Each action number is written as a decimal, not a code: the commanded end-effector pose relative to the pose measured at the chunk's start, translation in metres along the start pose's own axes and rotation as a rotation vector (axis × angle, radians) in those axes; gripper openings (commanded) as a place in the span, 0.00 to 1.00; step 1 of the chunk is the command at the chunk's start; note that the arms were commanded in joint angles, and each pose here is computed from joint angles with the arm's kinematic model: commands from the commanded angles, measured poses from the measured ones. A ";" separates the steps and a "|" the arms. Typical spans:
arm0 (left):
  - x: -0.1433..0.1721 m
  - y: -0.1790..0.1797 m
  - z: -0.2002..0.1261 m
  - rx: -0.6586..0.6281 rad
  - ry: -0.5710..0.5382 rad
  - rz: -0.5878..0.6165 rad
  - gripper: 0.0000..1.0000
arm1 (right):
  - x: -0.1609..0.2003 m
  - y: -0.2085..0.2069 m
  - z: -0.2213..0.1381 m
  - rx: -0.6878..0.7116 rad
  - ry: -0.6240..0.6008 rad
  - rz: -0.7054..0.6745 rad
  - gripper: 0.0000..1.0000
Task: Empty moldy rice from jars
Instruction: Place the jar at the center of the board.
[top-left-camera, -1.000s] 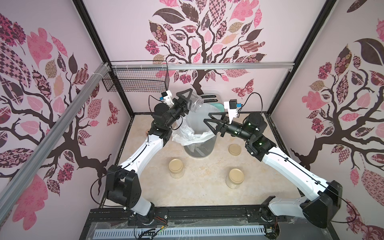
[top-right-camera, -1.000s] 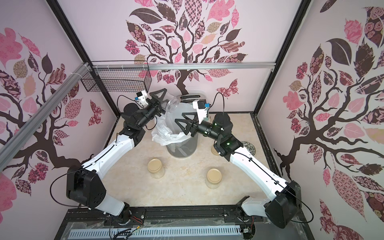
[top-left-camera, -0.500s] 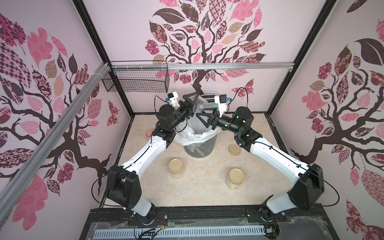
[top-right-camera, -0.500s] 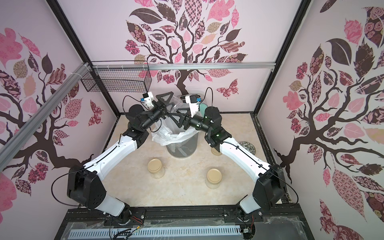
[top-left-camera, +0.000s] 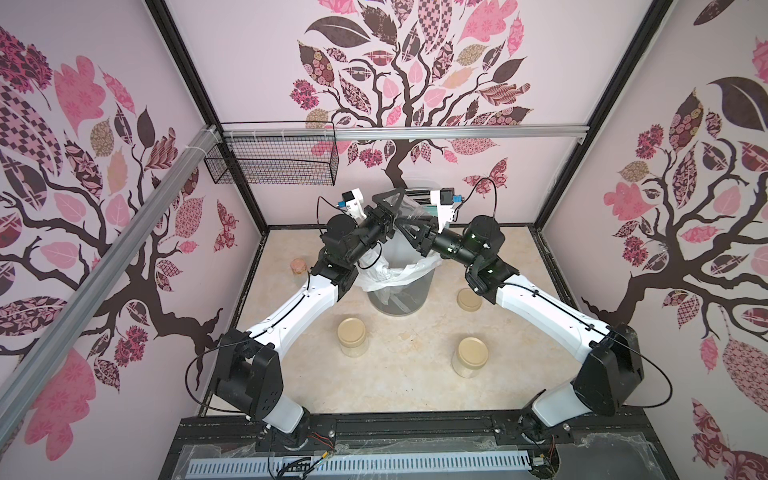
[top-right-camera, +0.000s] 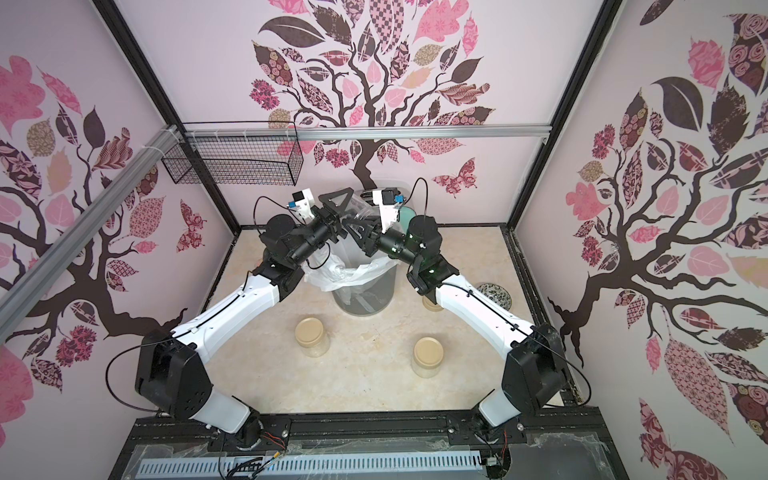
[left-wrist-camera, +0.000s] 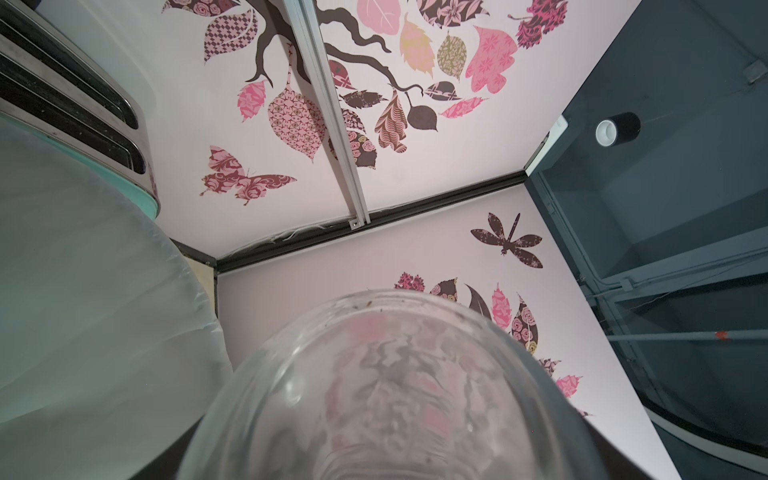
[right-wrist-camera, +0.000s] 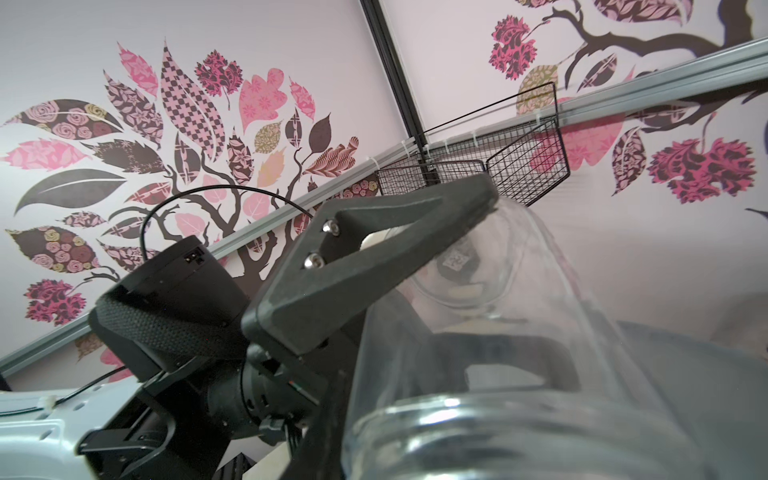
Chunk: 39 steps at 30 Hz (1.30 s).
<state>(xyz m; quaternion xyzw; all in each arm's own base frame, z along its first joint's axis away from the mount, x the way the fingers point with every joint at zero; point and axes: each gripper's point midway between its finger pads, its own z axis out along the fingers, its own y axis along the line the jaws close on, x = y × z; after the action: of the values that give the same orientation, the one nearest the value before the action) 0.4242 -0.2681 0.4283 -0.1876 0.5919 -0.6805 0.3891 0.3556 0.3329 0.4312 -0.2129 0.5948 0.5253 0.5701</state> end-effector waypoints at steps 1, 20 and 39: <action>-0.003 -0.040 -0.010 0.107 -0.028 0.045 0.72 | -0.026 0.004 -0.003 -0.002 -0.098 -0.035 0.13; -0.037 -0.034 -0.033 0.007 -0.181 0.115 0.96 | -0.029 0.011 -0.005 -0.021 -0.087 -0.041 0.00; -0.077 -0.033 -0.064 -0.084 -0.275 0.192 0.98 | -0.041 0.022 -0.012 -0.012 -0.075 -0.085 0.00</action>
<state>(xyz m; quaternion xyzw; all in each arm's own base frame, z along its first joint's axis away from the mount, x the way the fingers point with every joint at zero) 0.4217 -0.1712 0.4571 -0.2500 0.5680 -0.5957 0.5099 0.3617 0.3312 0.4114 -0.2042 0.6224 0.5144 0.5535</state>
